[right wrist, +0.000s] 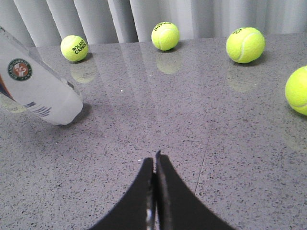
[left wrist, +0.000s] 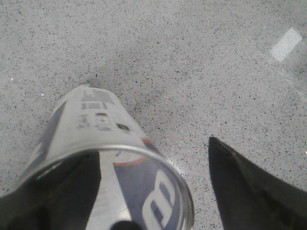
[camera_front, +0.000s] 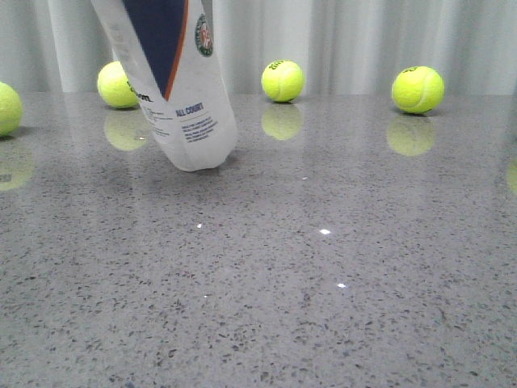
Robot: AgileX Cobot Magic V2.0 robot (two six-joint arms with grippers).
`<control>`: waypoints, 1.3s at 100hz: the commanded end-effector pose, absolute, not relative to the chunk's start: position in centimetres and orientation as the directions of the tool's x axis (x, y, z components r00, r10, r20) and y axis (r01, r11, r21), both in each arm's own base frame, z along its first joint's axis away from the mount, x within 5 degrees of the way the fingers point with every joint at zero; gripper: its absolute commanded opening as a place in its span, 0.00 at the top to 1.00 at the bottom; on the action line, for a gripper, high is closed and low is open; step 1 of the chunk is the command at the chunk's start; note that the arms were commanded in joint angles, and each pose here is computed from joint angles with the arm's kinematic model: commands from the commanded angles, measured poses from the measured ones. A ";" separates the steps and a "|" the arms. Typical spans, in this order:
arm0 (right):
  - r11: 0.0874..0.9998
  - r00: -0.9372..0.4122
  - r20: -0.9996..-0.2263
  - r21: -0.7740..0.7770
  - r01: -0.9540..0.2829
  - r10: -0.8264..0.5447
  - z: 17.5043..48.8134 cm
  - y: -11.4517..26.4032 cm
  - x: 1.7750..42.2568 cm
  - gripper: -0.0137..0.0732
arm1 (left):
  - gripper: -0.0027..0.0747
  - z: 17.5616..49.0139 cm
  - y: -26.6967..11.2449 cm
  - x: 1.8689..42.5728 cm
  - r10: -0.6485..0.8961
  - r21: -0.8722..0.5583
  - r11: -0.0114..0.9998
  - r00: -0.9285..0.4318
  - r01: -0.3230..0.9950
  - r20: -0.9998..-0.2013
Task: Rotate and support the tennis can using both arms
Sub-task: 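Lower the can onto its base and stand it upright, then release the can and raise the left gripper away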
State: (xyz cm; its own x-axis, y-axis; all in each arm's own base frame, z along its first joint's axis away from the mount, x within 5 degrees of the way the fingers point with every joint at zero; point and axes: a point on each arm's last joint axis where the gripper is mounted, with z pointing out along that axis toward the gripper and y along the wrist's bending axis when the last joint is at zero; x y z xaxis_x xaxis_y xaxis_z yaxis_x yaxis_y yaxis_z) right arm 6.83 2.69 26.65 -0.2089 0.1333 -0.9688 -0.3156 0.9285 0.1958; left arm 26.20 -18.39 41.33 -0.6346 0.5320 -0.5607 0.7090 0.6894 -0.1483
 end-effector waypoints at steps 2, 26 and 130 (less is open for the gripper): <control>0.931 -0.131 -0.978 0.195 -0.308 0.162 28.0 2.5 7.0 0.91 | 0.33 43.8 -18.6 25.5 0.462 -0.150 0.675 -0.573 0.722 -0.677; 0.931 -0.131 -0.978 0.195 -0.308 0.162 28.0 2.5 7.0 0.91 | 0.33 44.4 -19.0 26.8 0.381 -0.131 0.698 -0.520 0.704 -0.765; 0.931 -0.131 -0.978 0.195 -0.308 0.162 28.0 2.5 7.0 0.91 | 0.33 44.2 -19.6 29.6 0.264 -0.116 0.742 -0.446 0.660 -0.855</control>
